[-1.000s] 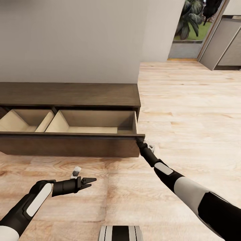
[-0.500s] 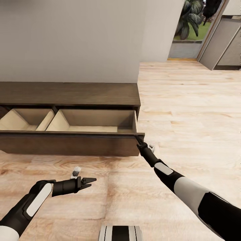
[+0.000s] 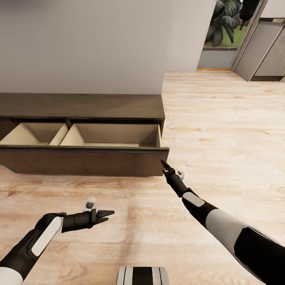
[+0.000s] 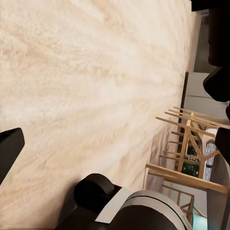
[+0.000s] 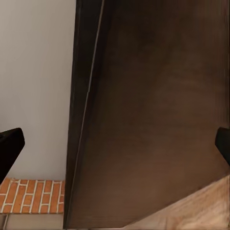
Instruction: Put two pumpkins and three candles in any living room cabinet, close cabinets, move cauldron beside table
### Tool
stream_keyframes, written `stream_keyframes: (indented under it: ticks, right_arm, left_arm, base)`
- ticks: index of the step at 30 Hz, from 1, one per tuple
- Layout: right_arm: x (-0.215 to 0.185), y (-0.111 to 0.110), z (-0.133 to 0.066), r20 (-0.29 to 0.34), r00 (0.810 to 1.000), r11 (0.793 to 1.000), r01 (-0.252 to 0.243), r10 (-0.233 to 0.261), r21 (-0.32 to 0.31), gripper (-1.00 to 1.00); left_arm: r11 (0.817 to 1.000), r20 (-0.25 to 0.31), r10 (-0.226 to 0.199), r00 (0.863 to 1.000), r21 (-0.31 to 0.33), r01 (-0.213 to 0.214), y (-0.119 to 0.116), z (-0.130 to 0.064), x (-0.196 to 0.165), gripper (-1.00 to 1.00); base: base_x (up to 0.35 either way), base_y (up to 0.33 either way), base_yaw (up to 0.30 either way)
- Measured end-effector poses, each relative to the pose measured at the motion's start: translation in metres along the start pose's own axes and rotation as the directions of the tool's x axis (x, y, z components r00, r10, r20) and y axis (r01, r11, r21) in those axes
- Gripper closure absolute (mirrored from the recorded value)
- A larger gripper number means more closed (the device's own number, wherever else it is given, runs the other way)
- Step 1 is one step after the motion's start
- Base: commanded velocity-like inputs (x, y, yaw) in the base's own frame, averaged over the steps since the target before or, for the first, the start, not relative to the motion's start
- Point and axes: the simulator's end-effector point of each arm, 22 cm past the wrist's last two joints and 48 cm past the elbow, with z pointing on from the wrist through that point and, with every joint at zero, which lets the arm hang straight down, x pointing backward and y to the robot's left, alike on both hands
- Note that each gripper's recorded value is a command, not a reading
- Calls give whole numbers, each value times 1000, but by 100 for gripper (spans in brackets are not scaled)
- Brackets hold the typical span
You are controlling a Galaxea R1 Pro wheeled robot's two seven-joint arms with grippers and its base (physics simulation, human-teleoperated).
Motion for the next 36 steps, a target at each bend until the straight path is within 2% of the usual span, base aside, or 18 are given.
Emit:
stream_keyframes:
  ticks: [15, 25, 29, 33, 36]
  right_arm:
    - [-1, 1, 1, 17, 1000, 1000, 11, -11, 2, -100]
    - [0, -19, 0, 8, 1000, 996, 7, -7, 92, -100]
    - [-1, -15, 0, 6, 1000, 994, 11, -11, 107, -100]
    - [3, -8, 1, -20, 1000, 993, 6, -4, 114, -100]
    - [15, -10, -1, -78, 996, 987, -21, 33, 157, -100]
  left_arm:
    - [1000, -1, 1, 1000, -3, -1, 1, 0, 0, -100]
    - [1000, 3, 6, 1000, 1, -6, -2, 0, -1, -100]
    - [1000, 7, 12, 1000, 4, -12, -7, -3, -4, -100]
    - [1000, 16, 22, 1000, 6, -22, -14, -7, -7, -100]
    - [1000, 16, 24, 1000, 2, -24, -16, -9, -7, -100]
  base:
    - [-201, 0, 0]
    - [-40, 0, 0]
    - [0, 0, 0]
    - [0, 0, 0]
    - [0, 0, 0]
